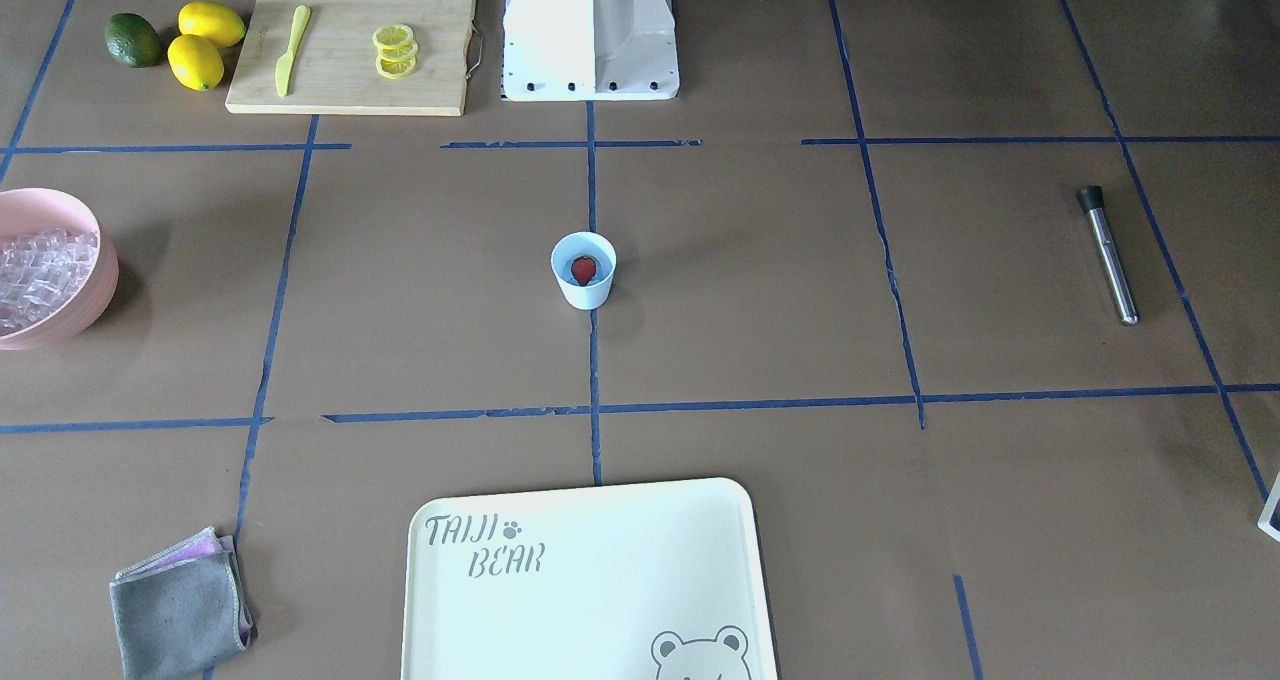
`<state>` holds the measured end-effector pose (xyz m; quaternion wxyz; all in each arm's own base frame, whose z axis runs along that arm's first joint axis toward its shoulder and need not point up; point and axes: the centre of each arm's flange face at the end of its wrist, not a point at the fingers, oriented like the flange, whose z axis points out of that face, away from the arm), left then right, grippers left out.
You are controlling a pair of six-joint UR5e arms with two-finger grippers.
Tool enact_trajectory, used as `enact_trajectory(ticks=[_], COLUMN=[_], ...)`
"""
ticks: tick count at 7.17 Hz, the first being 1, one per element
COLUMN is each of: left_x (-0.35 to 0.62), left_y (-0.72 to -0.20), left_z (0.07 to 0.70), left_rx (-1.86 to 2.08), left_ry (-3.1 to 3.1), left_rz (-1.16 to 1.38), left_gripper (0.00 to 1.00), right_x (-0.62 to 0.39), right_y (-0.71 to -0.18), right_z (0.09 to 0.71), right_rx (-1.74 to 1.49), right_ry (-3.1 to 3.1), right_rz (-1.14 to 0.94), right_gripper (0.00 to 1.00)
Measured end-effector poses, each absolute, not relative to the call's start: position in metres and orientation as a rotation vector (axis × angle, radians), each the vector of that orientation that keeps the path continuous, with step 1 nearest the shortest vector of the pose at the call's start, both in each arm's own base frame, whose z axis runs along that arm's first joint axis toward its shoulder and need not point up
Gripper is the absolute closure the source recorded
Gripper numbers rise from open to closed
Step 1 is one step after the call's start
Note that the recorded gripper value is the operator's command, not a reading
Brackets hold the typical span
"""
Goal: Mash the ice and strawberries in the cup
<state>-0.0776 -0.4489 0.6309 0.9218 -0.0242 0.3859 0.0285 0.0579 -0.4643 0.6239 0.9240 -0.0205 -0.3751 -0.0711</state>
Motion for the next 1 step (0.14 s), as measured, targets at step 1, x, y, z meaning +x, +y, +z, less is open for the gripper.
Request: enact_trajectory(ticks=[1], left_x=[-0.0776], left_y=[-0.4492], left_z=[0.6304], left_rx=[-0.049], left_ry=[0.792], left_rz=[0.059], left_gripper=[0.00], right_x=[0.0579], right_y=[-0.4641], right_z=[0.6241], right_rx=[-0.042], right_ry=[-0.770], right_rz=[-0.146], right_gripper=[0.00])
